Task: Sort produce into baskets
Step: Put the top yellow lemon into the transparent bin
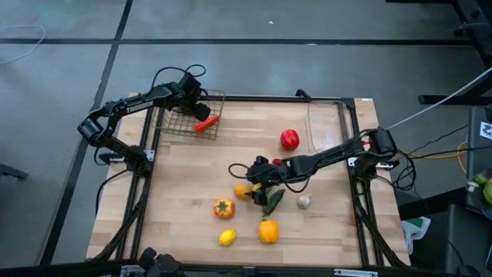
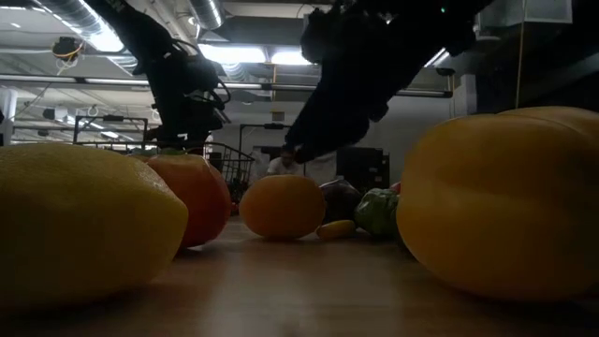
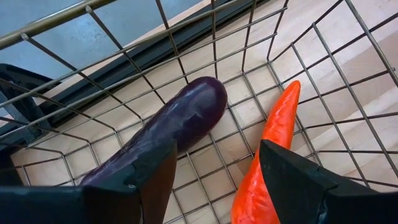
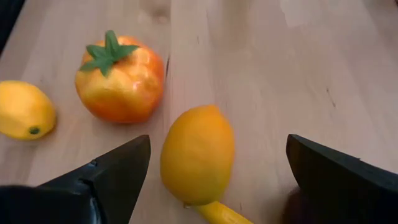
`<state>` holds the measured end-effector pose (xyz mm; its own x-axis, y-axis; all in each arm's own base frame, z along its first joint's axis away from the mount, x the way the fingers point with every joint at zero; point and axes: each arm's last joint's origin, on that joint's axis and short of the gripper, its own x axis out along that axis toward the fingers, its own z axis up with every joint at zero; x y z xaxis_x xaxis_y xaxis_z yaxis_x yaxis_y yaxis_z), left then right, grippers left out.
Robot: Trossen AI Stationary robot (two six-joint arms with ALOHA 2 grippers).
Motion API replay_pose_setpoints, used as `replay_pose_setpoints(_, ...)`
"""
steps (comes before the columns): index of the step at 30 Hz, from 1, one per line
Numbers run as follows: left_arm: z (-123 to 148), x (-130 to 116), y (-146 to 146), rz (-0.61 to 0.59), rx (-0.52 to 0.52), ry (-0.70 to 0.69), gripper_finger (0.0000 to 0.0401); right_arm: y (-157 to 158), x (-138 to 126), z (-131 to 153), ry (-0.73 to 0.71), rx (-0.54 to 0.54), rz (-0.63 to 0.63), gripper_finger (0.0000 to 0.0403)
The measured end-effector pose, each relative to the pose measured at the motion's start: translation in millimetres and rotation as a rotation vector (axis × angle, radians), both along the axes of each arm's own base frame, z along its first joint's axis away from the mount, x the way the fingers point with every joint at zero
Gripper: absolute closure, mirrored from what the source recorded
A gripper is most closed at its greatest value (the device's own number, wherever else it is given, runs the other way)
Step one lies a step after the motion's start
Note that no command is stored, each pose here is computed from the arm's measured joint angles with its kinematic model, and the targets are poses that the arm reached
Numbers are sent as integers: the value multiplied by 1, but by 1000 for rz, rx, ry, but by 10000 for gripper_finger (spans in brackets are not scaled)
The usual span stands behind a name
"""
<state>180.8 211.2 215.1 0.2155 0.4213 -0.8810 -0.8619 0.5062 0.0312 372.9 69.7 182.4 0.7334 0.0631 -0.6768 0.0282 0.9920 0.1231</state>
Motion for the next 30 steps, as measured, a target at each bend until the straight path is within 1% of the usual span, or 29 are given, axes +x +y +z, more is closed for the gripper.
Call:
replay_pose_setpoints(4, 0, 0, 0, 2, -1, -1, 176, 1, 3, -9, 10, 4, 7, 29)
replay_pose_setpoints(8, 0, 0, 0, 2, 0, -1, 176, 3, 8, -14, -8, 32, 33, 29)
replay_pose_setpoints(14, 0, 0, 0, 2, 0, -1, 176, 3, 11, -28, 18, 27, 32, 29)
replay_pose_setpoints(23, 0, 0, 0, -1, 3, -1, 176, 4, 13, -38, 34, 23, 32, 29)
replay_pose_setpoints(25, 0, 0, 0, -1, 3, -1, 176, 4, 12, -44, 65, 17, 32, 29)
replay_pose_setpoints(30, 0, 0, 0, -2, 3, -1, 176, 5, 15, -59, 81, 29, 44, 30)
